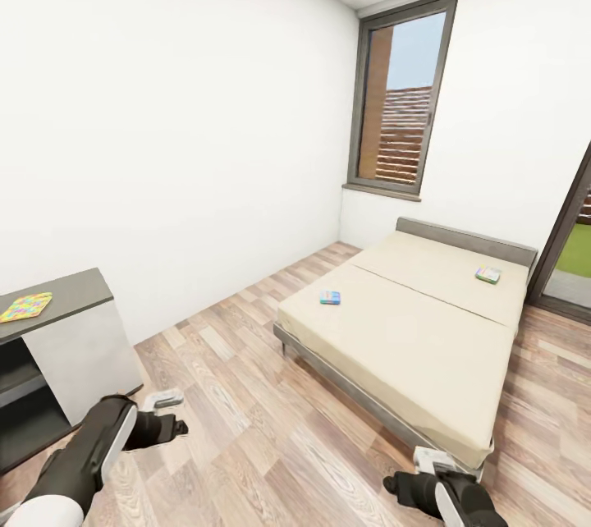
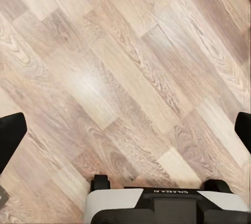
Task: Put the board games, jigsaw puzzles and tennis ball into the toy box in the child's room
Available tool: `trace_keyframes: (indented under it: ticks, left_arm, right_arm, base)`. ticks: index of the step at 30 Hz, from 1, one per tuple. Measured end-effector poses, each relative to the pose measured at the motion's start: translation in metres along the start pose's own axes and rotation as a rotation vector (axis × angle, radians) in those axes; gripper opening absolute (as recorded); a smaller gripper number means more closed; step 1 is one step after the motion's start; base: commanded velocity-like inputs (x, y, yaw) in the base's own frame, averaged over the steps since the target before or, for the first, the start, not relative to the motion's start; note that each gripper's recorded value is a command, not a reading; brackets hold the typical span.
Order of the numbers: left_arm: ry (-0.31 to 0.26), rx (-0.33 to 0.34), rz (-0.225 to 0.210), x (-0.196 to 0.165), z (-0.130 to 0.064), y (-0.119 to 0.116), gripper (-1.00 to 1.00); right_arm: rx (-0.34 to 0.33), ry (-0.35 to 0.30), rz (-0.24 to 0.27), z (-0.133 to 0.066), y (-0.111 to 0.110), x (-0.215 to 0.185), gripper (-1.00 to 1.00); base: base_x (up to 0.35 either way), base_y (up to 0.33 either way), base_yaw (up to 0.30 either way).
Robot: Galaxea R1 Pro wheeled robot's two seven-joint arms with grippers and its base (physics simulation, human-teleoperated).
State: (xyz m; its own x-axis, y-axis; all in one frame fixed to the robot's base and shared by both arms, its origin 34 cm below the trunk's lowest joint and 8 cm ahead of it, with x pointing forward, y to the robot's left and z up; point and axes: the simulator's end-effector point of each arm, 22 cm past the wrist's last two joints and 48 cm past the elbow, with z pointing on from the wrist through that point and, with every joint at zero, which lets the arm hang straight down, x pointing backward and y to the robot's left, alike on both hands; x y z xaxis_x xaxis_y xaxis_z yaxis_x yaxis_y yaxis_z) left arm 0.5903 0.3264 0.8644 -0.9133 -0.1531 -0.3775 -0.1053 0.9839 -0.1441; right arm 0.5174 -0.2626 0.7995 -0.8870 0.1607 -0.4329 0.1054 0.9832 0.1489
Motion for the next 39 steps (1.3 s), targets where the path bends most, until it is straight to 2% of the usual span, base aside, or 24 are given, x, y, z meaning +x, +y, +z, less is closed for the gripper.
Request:
trace_keyframes:
  ticks: [2,5,6,13,18,20,27,30,35,37,39]
  left_arm:
    - [-0.021,0.029,0.006,-0.011,-0.011,-0.006,1.00]
    - [-0.053,0.106,0.019,-0.025,-0.026,-0.021,1.00]
    - [-0.067,0.151,0.027,-0.031,-0.033,-0.028,1.00]
    - [-0.081,0.160,0.035,-0.035,-0.037,-0.024,1.00]
    - [-0.092,0.167,0.040,-0.038,-0.038,-0.026,1.00]
    - [-0.120,0.182,0.052,-0.046,-0.045,-0.032,1.00]
    - [-0.115,0.187,0.050,-0.042,-0.043,-0.032,1.00]
    - [-0.120,0.187,0.053,-0.042,-0.045,-0.032,1.00]
    - [-0.122,0.192,0.052,-0.040,-0.045,-0.033,1.00]
    - [-0.122,0.193,0.055,-0.040,-0.044,-0.035,1.00]
    - [-0.126,0.194,0.058,-0.042,-0.046,-0.036,1.00]
  right_arm:
    - [-0.003,-0.009,-0.002,-0.002,0.002,-0.003,1.00]
    - [-0.007,-0.014,-0.004,-0.004,0.004,-0.004,1.00]
    - [-0.015,-0.020,-0.001,-0.004,0.009,-0.005,1.00]
    - [-0.036,-0.022,0.006,-0.003,0.024,-0.004,1.00]
    - [-0.048,-0.023,0.010,-0.002,0.034,-0.004,1.00]
    - [-0.058,-0.023,0.012,-0.003,0.039,-0.004,1.00]
    - [-0.074,-0.047,0.014,-0.009,0.046,-0.016,1.00]
    - [-0.107,-0.082,0.013,-0.028,0.060,-0.041,1.00]
    - [-0.166,-0.137,0.004,-0.071,0.082,-0.080,1.00]
    - [-0.178,-0.160,-0.004,-0.086,0.085,-0.092,1.00]
    - [-0.179,-0.170,0.002,-0.091,0.083,-0.097,1.00]
  base:
    - [0.000,0.000,0.000]
    - [0.000,0.000,0.000]
    - [0.000,0.000,0.000]
    - [0.000,0.000,-0.029]
    - [0.000,0.000,-0.217]
    - [0.000,0.000,-0.276]
    - [0.000,0.031,-0.209]
    - [0.010,0.129,-0.062]
    - [0.012,0.061,-0.015]
    - [0.006,0.018,-0.003]
    - [0.081,0.103,-0.031]
